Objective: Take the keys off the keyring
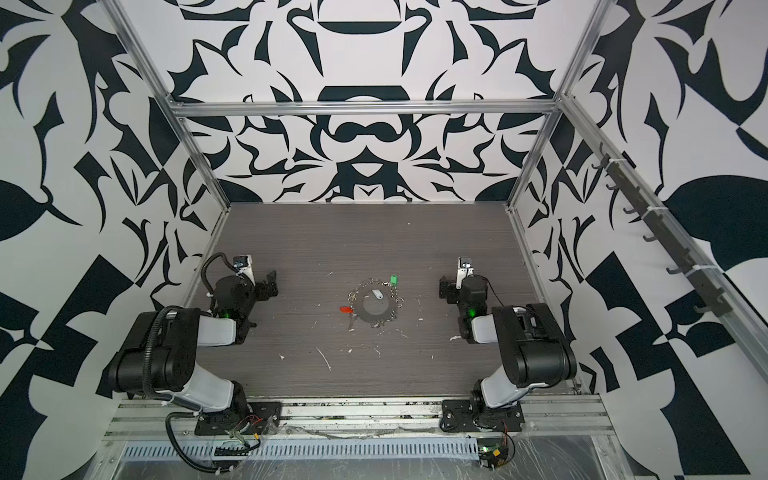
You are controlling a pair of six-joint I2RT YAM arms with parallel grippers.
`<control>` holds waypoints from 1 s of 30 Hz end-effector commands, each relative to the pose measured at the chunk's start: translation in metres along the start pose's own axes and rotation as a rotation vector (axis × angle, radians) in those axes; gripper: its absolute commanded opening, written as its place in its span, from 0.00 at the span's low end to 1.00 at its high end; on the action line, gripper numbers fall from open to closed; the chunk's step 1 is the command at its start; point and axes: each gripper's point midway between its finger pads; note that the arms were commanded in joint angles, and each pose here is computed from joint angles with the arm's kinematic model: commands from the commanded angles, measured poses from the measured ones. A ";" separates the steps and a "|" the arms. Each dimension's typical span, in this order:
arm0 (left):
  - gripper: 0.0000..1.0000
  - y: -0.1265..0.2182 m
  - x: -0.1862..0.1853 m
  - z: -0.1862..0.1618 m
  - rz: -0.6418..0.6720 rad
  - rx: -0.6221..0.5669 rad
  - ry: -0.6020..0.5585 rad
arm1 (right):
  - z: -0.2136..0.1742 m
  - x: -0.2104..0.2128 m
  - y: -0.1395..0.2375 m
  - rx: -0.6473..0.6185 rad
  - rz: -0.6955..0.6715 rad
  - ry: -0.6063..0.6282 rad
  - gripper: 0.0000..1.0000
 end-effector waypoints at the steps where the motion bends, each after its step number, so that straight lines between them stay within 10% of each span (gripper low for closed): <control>1: 0.99 -0.003 -0.001 0.014 -0.007 -0.047 0.016 | 0.022 0.001 -0.002 -0.066 0.003 0.004 0.99; 30: 1.00 -0.004 -0.001 0.015 -0.006 -0.046 0.015 | 0.022 -0.005 -0.002 -0.061 -0.029 -0.009 0.99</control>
Point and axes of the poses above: each gripper's point midway between its finger pads, its own y axis back along the fingers, its own x axis along the line the jaws close on, z = x × y, and after that the axes turned 6 degrees about y, right-handed
